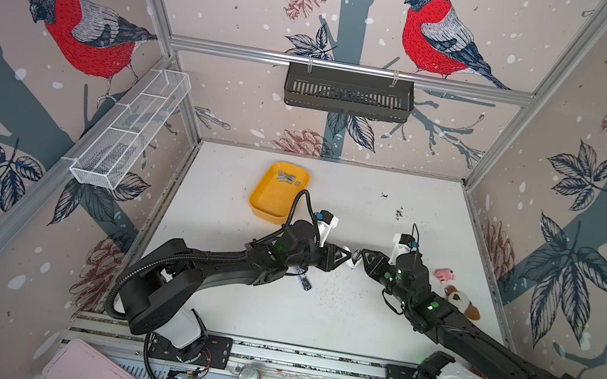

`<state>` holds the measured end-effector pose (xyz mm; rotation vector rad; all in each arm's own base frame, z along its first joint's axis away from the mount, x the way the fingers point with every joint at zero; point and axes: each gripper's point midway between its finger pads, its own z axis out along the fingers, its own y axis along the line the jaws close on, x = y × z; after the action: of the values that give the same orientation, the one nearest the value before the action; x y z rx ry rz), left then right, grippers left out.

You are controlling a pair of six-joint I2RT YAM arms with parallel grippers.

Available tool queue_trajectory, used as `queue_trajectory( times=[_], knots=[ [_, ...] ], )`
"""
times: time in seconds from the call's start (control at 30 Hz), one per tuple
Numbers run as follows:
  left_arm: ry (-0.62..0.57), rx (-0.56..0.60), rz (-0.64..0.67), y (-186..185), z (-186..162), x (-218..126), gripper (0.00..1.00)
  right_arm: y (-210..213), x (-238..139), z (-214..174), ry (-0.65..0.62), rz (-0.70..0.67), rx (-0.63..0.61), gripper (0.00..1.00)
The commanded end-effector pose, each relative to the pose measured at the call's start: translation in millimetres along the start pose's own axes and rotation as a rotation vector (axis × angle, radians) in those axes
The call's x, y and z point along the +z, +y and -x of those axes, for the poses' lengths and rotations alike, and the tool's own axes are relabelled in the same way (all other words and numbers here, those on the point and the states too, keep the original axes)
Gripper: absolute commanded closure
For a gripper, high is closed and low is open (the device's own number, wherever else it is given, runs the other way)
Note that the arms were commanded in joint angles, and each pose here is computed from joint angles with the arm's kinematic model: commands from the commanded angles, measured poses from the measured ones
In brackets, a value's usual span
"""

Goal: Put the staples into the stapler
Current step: 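Grasp the white stapler's end with the left gripper while the right gripper holds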

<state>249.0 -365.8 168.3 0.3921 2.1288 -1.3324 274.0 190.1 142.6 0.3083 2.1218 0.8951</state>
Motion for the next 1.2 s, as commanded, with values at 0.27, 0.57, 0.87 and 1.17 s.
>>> queue_trajectory(
  times=[0.27, 0.57, 0.87, 1.17],
  knots=[
    [0.08, 0.156, 0.013, -8.2, -5.7, -8.3, 0.88, -1.7, -27.6, 21.4, -0.005, 0.093, -0.107, 0.61],
    [0.151, 0.258, -0.021, -12.5, -12.5, -19.2, 0.88, 49.5, -45.6, 0.4, 0.13, 0.335, -0.253, 0.42],
    [0.139, 0.279, -0.023, -15.2, -7.7, -22.1, 0.88, 72.2, -33.8, -25.3, 0.181, 0.34, -0.318, 0.39],
    [0.132, 0.286, -0.024, -15.3, -9.5, -25.5, 0.88, 63.0, -22.4, -19.0, 0.143, 0.267, -0.283, 0.5]
  ],
)
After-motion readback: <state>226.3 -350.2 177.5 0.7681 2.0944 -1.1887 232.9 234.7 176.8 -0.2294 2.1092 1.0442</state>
